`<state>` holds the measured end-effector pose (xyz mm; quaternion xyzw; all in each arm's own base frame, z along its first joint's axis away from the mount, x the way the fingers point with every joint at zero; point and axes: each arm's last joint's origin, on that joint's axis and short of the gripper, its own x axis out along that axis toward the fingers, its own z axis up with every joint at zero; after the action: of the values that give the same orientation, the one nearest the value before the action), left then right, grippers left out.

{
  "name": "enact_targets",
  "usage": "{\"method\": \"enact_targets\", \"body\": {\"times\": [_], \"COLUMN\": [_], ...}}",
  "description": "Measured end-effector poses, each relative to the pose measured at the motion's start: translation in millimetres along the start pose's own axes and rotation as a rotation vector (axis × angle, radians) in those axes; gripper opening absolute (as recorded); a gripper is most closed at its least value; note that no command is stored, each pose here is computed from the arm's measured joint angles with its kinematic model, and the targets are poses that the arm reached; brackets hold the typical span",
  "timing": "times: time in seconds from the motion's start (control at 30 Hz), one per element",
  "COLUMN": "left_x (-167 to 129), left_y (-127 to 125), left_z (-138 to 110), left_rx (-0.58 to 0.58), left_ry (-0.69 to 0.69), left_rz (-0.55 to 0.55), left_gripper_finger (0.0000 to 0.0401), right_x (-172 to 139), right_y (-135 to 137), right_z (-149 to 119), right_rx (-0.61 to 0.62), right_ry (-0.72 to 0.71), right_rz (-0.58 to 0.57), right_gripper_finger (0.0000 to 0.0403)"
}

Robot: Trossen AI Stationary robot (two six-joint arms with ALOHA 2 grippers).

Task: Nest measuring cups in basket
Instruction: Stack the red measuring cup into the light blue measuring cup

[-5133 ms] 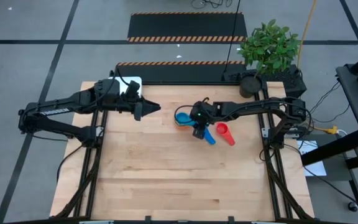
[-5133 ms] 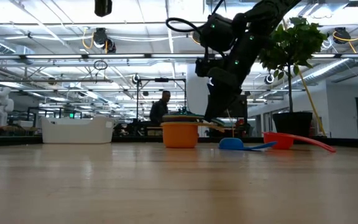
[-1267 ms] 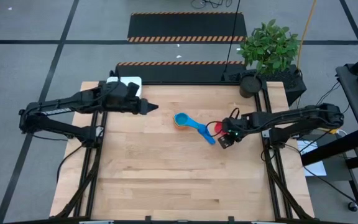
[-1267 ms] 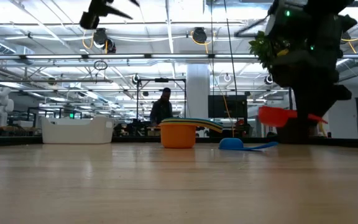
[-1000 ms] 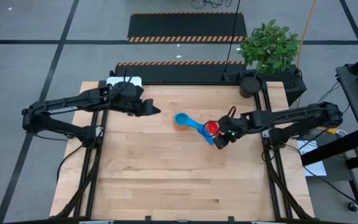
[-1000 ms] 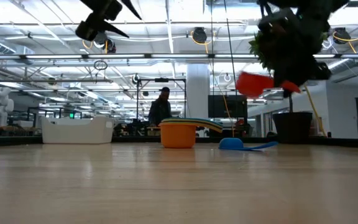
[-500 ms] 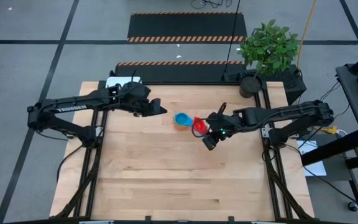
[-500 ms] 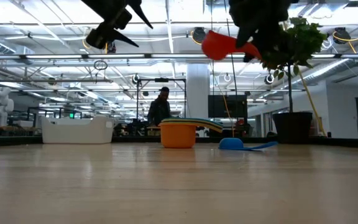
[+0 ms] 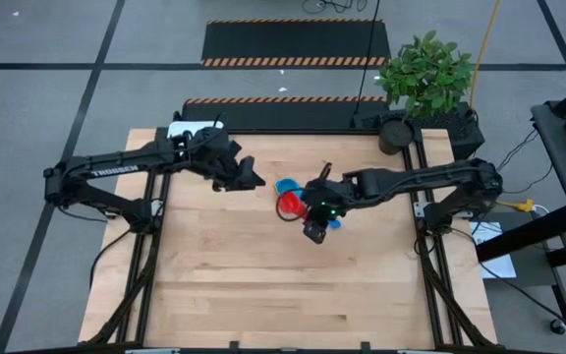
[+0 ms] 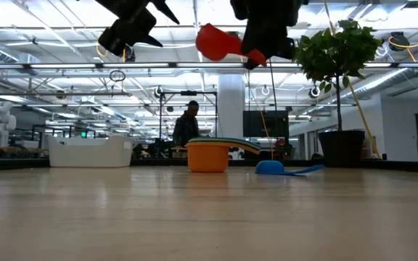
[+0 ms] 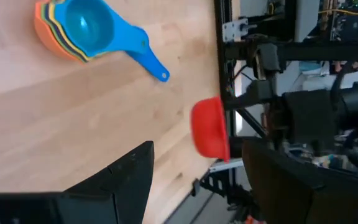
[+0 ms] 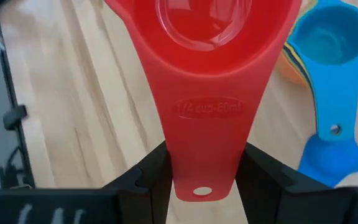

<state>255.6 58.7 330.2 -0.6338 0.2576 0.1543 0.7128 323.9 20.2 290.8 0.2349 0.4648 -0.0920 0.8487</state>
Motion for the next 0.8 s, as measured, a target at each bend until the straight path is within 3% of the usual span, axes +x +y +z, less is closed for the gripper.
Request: {"method": "enact_targets", "body": {"times": [0.27, 0.5, 0.8], "left_x": [6, 38, 69], "left_y": [1, 2, -7], "left_z": [4, 7, 9], "left_rx": [-0.049, -0.059, -0.060], "left_ry": [0.060, 0.174, 0.178], "left_rz": [-0.016, -0.034, -0.136], "left_gripper_finger": [0.0241, 0.0197, 0.0148], "right_x": [8, 8, 8], "right_y": [-1, -6, -6], "right_z": [0, 2, -1], "right_rx": [-0.103, -0.130, -0.138], "right_ry": [0.030, 0.026, 0.054], "right_rz": [-0.019, -0.030, -0.038], "right_gripper_finger": [0.0133, 0.0133, 0.0133]}}
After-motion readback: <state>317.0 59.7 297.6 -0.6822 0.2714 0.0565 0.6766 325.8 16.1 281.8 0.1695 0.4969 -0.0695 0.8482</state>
